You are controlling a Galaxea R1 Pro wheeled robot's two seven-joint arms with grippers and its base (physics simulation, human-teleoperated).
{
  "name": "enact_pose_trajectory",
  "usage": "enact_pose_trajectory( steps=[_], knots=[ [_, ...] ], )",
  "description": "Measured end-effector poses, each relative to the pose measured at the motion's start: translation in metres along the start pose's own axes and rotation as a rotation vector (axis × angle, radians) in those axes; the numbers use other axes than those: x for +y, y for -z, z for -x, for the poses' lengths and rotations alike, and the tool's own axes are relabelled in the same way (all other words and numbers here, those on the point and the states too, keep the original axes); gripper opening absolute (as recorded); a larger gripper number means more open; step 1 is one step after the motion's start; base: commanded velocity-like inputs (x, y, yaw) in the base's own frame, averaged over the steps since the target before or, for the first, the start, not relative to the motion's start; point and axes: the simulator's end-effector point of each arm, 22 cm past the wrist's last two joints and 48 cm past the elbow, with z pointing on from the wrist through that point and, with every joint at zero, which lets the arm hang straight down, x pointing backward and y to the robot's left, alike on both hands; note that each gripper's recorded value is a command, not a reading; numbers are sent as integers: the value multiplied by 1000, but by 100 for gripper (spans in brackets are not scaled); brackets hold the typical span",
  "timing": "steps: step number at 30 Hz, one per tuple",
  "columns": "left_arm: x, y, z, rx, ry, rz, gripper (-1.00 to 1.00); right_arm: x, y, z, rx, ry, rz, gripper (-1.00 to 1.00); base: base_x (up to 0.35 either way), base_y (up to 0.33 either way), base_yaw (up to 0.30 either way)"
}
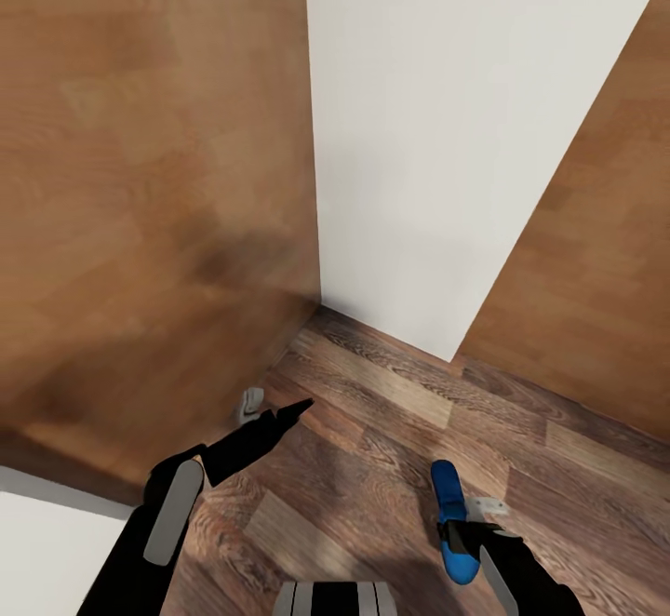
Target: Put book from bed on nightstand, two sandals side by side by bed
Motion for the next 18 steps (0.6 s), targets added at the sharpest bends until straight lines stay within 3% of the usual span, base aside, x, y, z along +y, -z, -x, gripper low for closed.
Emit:
enact_pose_trajectory(
  steps=[4,7,10,12,13,14,17,18],
  knots=[
    [8,-2,-13,25,14,16,100,6,6,10,-30,4,90,-100,0,0,0],
    [23,5,-17,37,19,50,100,1,21,25,-63,-16,273,-100,0,0,0],
    [39,12,-18,38,23,83,100,7,46,47,-119,-93,469,-100,0,0,0],
    [56,15,-23,27,27,118,100,-14,64,51,-140,-148,562,-100,0,0,0],
    [72,13,-36,39,18,152,100,-36,66,39,-116,-175,560,-100,0,0,0],
    [80,11,-48,56,-4,176,100,-45,66,26,-93,-200,557,-100,0,0,0],
    [91,6,-75,111,-106,215,100,-64,65,-9,-42,-259,538,-100,0,0,0],
    [91,5,-76,115,-120,217,100,-67,66,-12,-44,-269,538,-100,0,0,0]
  ],
)
